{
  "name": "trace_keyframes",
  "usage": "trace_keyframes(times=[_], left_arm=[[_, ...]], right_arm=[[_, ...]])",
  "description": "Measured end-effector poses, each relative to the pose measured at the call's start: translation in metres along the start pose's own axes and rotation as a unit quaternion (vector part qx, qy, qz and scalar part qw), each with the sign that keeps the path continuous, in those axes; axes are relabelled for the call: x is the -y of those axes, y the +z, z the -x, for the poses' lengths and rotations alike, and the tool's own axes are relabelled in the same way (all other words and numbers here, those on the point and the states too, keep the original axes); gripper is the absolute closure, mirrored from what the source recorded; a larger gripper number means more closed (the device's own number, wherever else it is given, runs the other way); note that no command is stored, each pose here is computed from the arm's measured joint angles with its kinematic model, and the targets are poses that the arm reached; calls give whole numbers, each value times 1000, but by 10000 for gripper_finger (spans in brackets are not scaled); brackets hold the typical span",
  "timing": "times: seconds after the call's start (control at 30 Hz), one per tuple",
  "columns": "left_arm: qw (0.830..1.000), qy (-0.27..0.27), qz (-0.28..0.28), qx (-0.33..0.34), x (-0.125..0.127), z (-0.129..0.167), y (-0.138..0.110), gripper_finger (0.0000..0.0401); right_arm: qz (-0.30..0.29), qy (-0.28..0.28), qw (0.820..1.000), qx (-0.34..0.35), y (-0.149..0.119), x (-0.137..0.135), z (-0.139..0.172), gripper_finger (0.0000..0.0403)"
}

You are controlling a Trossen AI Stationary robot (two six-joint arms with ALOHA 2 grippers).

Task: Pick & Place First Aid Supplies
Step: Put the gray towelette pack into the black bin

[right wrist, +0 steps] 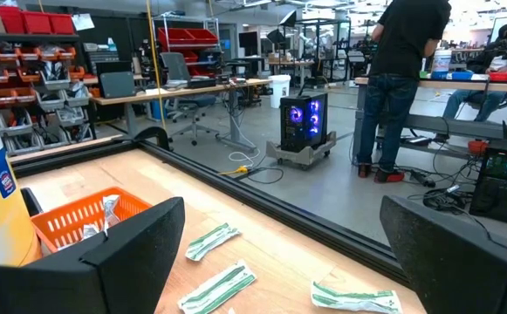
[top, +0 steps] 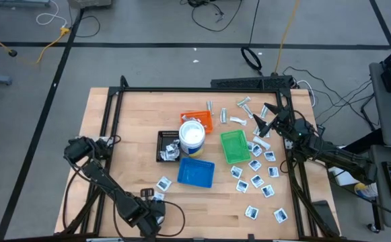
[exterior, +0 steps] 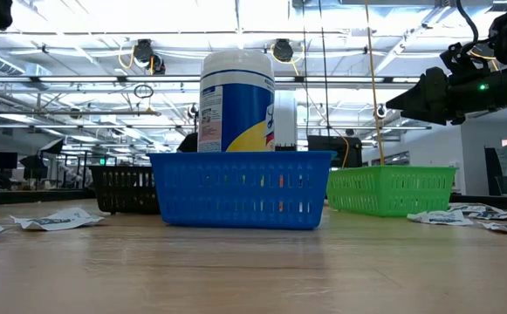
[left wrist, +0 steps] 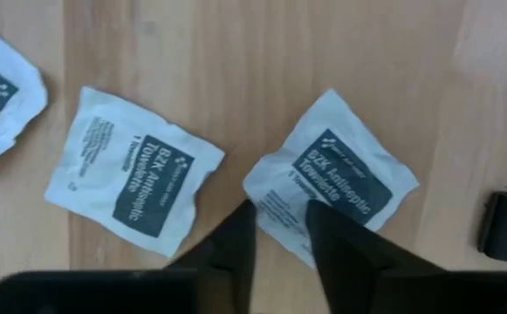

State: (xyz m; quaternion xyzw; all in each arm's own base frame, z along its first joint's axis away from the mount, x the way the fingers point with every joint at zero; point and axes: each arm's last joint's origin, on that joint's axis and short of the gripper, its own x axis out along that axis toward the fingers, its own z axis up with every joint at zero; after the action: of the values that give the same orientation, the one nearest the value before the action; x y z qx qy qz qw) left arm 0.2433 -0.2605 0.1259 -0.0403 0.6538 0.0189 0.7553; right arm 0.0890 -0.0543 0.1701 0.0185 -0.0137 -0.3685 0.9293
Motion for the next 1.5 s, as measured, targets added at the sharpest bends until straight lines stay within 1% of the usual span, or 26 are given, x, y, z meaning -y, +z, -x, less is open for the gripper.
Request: trace_keyframes(times=[0.13, 0.2, 0.37, 0.53, 0.6, 0.67, 0.87, 0.93, 1.1, 1.23, 1.33, 1.5], left_arm=[[1000, -9, -8, -3, 1, 0, 0, 373], [1000, -12, -10, -4, 1, 0, 0, 391], [1000, -15, -21, -15, 0, 2, -1, 395], [999, -29, -37, -9, -7, 25, -1, 397], [999, -33, -33, -5, -12, 38, 0, 398], [998, -48, -31, 9, -14, 49, 2, 398], [997, -66, -32, 3, -21, 66, 2, 399], [997, -64, -33, 0, -25, 73, 1, 399], [998, -53, -29, 8, -41, 96, -1, 400], [998, -54, -38, 16, -47, 109, -4, 400], [998, -43, -50, 24, -55, 116, -4, 400], [997, -25, -55, 53, -90, 131, 6, 401]], right_arm=[[0, 0, 1000, 0, 0, 0, 0, 23], [0, 0, 1000, 0, 0, 0, 0, 23], [0, 0, 1000, 0, 0, 0, 0, 23], [0, 0, 1000, 0, 0, 0, 0, 23], [0, 0, 1000, 0, 0, 0, 0, 23], [0, 0, 1000, 0, 0, 0, 0, 23], [0, 0, 1000, 1, 0, 0, 0, 23], [0, 0, 1000, 0, 0, 0, 0, 23], [0, 0, 1000, 1, 0, 0, 0, 23], [0, 0, 1000, 0, 0, 0, 0, 23], [0, 0, 1000, 1, 0, 0, 0, 23], [0, 0, 1000, 1, 0, 0, 0, 23]])
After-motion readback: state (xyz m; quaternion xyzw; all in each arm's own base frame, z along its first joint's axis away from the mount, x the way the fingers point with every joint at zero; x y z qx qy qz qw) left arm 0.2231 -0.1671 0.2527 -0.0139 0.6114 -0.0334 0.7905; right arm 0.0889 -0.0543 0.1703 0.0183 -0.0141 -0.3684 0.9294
